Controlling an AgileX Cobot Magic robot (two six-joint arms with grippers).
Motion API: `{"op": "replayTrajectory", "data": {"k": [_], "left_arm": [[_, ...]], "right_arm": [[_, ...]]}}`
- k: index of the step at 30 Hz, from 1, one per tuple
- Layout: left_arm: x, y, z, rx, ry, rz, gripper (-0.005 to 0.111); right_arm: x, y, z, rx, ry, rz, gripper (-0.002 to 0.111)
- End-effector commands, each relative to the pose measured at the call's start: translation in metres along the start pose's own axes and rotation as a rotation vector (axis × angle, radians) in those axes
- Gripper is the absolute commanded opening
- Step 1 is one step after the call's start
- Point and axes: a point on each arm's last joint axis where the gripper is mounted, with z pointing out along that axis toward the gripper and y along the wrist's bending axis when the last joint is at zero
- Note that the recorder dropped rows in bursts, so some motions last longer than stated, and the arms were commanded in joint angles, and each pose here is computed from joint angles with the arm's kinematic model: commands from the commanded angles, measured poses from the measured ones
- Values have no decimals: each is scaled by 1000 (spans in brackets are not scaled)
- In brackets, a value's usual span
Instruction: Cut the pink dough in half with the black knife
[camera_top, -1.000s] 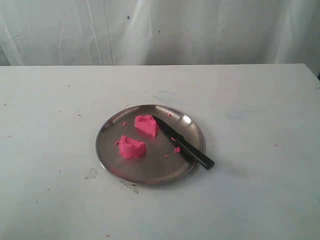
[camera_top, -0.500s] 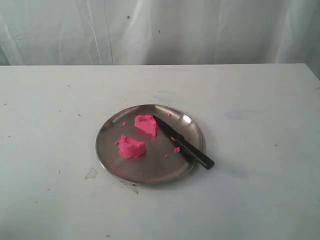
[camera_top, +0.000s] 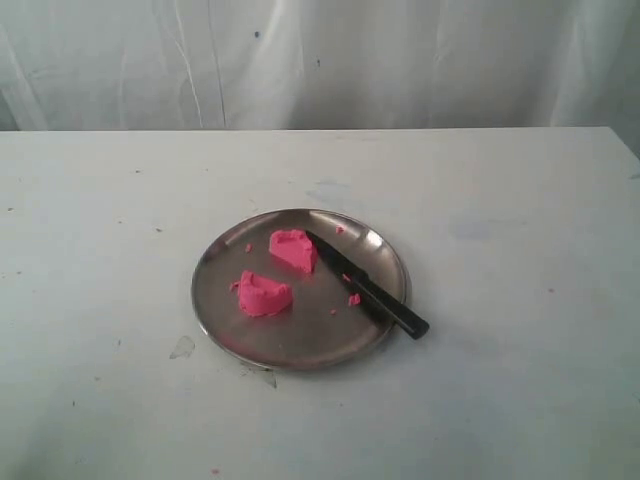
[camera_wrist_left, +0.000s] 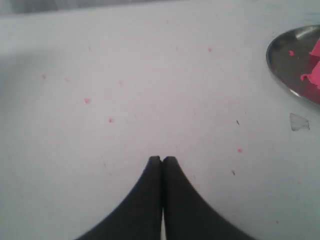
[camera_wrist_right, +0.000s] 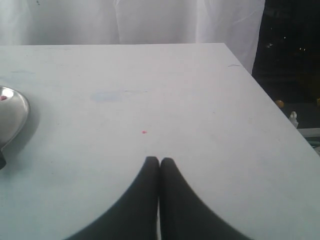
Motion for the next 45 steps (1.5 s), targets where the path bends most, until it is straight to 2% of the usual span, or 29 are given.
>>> {"op": "replayTrajectory", "data": {"k": [1,45], "left_arm": [[7,-2,0,14,65,-133,0],[5,-1,0,10,46,-124,0]], "right_arm": [[0,0,0,2,-9,-4,0],[0,0,0,2,-9,-4,0]]}}
